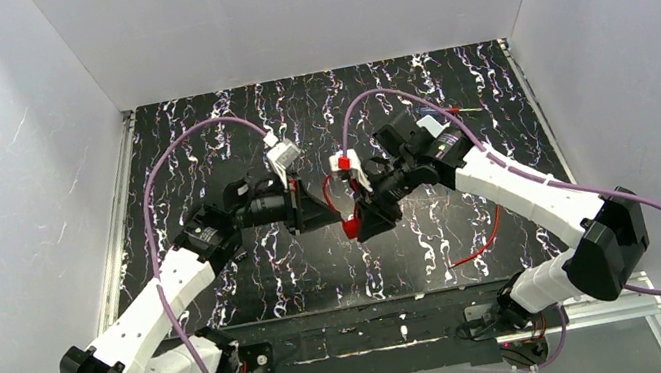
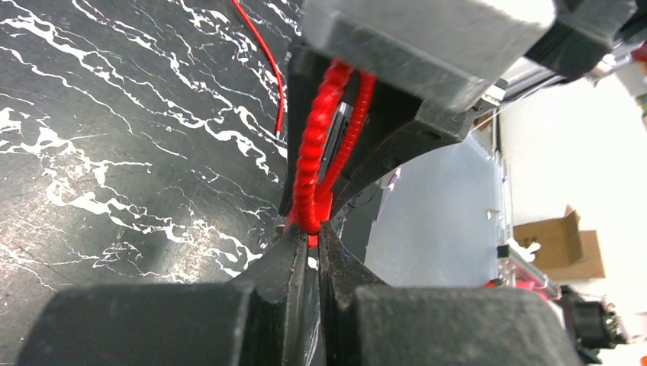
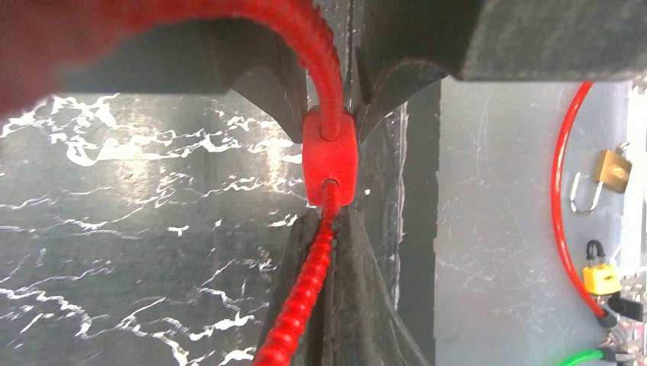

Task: Lock with the key
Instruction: Lock the lock.

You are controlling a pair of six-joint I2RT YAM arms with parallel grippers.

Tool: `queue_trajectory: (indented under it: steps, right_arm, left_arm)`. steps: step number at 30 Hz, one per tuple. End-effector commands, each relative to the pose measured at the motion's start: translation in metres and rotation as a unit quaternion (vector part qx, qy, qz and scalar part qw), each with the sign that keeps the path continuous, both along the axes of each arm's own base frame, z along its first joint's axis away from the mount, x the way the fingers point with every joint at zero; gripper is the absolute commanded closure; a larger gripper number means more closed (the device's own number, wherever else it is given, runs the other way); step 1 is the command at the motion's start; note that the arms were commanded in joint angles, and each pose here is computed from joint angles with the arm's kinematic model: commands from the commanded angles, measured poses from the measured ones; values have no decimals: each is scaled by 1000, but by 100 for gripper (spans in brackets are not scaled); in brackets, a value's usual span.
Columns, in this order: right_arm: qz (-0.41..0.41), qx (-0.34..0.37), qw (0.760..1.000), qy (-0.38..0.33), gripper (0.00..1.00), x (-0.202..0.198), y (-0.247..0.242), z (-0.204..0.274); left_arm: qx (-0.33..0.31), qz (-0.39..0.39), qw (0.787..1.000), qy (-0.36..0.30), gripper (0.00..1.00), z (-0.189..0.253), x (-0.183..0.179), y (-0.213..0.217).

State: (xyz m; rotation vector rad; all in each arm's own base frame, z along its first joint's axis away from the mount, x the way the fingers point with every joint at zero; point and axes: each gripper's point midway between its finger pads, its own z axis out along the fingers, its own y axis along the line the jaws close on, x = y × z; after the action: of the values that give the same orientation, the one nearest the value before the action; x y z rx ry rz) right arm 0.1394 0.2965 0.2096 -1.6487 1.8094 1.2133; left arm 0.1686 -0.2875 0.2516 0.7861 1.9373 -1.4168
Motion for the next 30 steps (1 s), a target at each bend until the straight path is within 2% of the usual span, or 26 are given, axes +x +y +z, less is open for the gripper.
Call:
queue_trajectory:
  steps: [1, 4, 8, 11, 16, 20, 30]
  right_arm:
    - [0, 116, 992, -56, 85, 19, 19, 51]
    - [-22, 130, 990, -41, 67, 31, 15, 53]
    - [-52, 165, 985, -11, 32, 45, 10, 65]
    - [-63, 176, 982, -5, 18, 52, 6, 65]
    - [-64, 198, 978, 31, 9, 46, 9, 63]
    - [-64, 220, 972, 54, 6, 42, 12, 74]
    - [-75, 244, 964, 73, 9, 50, 33, 84]
  left_arm:
    - [-22, 2, 999, 41, 100, 13, 8, 8]
    - [-41, 14, 999, 29, 100, 26, 15, 9]
    - [-53, 33, 997, 37, 100, 34, 21, 11]
    - [-66, 48, 996, 42, 100, 40, 26, 14]
    - [-85, 72, 992, 58, 100, 47, 34, 18]
    - [-91, 97, 989, 71, 100, 47, 42, 21]
    - [-111, 106, 984, 90, 100, 52, 47, 19]
